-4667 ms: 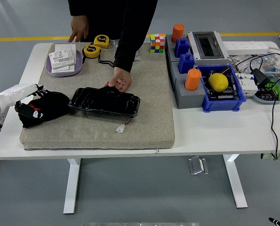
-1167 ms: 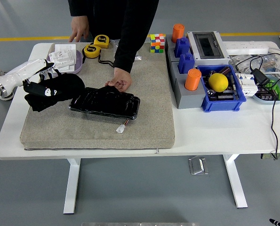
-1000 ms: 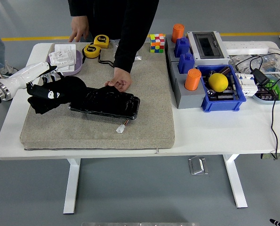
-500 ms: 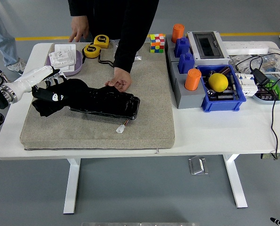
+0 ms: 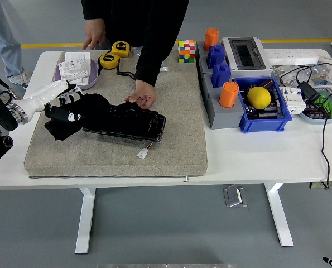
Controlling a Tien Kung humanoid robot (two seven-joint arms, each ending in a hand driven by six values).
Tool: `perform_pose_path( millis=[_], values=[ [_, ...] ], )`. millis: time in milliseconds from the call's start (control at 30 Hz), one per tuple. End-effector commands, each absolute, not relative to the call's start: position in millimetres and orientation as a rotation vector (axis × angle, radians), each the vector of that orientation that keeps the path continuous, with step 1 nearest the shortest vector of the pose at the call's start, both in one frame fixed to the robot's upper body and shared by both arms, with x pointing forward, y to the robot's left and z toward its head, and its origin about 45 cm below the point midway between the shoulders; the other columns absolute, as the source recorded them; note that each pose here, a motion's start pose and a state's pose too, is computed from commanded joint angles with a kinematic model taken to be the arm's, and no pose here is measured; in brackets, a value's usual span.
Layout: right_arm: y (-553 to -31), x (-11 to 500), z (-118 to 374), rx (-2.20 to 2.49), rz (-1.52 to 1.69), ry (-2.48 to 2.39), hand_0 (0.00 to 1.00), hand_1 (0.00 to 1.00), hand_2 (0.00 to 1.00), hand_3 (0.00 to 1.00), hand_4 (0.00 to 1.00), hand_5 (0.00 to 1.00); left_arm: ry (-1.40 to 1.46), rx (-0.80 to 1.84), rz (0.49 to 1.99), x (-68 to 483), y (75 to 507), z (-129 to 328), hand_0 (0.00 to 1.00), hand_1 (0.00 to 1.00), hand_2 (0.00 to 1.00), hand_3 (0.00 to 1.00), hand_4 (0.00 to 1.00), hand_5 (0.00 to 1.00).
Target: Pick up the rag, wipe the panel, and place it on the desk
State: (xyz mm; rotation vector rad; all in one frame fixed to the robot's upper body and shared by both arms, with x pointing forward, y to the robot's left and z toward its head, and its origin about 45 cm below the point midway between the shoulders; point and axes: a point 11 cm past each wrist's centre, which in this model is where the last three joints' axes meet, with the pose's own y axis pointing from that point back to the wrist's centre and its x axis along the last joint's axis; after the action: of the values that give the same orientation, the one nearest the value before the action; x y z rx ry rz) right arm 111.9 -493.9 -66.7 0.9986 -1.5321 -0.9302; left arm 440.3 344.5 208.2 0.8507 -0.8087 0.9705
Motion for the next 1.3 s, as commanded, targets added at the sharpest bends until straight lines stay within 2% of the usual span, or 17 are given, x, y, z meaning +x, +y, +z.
perform_pose_path(
  millis=[1300],
  values=[
    [-502.8, 112.7, -62.0, 0.991, -0.911, -1.529, 0.780, 0.737, 0.725, 0.679, 0.998, 0.575, -0.919, 0.792, 0.786, 435.0, 264.5, 196.7, 0.271, 0.199, 0.341, 0.554, 0.719, 0.007]
  ],
)
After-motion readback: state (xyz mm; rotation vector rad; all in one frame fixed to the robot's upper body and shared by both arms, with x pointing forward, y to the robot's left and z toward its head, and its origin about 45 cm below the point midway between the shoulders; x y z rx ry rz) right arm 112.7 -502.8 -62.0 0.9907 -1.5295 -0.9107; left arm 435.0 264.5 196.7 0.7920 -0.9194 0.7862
